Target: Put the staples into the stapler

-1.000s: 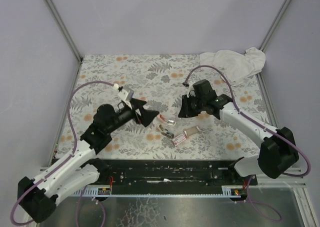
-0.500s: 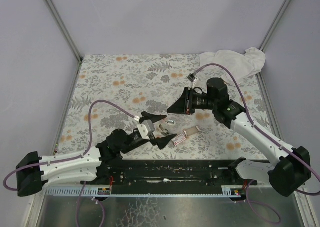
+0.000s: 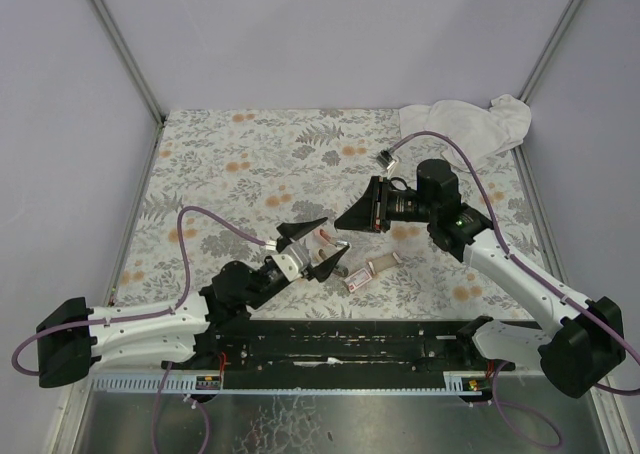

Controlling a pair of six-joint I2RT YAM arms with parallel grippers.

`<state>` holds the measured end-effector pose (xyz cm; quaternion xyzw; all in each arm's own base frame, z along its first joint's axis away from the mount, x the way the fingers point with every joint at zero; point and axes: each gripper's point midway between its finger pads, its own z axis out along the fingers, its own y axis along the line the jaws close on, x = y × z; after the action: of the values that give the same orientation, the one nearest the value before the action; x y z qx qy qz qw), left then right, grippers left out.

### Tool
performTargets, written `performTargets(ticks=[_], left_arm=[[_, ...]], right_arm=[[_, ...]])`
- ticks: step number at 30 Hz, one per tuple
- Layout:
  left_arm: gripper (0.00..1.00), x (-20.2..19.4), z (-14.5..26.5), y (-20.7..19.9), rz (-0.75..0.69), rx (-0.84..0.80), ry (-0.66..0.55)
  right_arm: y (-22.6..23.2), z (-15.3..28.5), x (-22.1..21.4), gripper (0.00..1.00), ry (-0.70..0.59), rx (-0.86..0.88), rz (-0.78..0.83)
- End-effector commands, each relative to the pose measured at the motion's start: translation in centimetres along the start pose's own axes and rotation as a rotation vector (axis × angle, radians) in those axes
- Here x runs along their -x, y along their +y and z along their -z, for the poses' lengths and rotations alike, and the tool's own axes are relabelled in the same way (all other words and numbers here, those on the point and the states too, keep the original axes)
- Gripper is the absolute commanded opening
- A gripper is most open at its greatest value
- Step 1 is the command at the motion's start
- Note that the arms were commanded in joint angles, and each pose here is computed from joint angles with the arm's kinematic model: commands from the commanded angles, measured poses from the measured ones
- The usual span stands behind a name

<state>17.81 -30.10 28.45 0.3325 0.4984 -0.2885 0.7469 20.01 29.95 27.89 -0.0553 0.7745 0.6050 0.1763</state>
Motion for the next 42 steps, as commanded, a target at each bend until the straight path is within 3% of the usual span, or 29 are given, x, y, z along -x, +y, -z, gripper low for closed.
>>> performTargets(ticks=[1,17,38,42], left_arm=[[0.64,1.9,0.0,0.5,-0.009,0.017,-0.064],[0.42,1.6,-0.5,0.1,-0.022,-0.003,-0.031],[0.33,1.6,-1.1,0.5,-0.048,0.020,-0.026],[0.27,1.5,-1.1,0.4,-0.047,0.012,-0.022]], right_arm=[[2.0,0.5,0.1,0.23,0.000,0.072,0.042],[2.7,0.7,-0.2,0.24,0.023,0.105,0.044],[2.5,0.7,-0.6,0.24,0.042,0.107,0.040],[2.5,0.7,-0.5,0.24,0.042,0.107,0.041]])
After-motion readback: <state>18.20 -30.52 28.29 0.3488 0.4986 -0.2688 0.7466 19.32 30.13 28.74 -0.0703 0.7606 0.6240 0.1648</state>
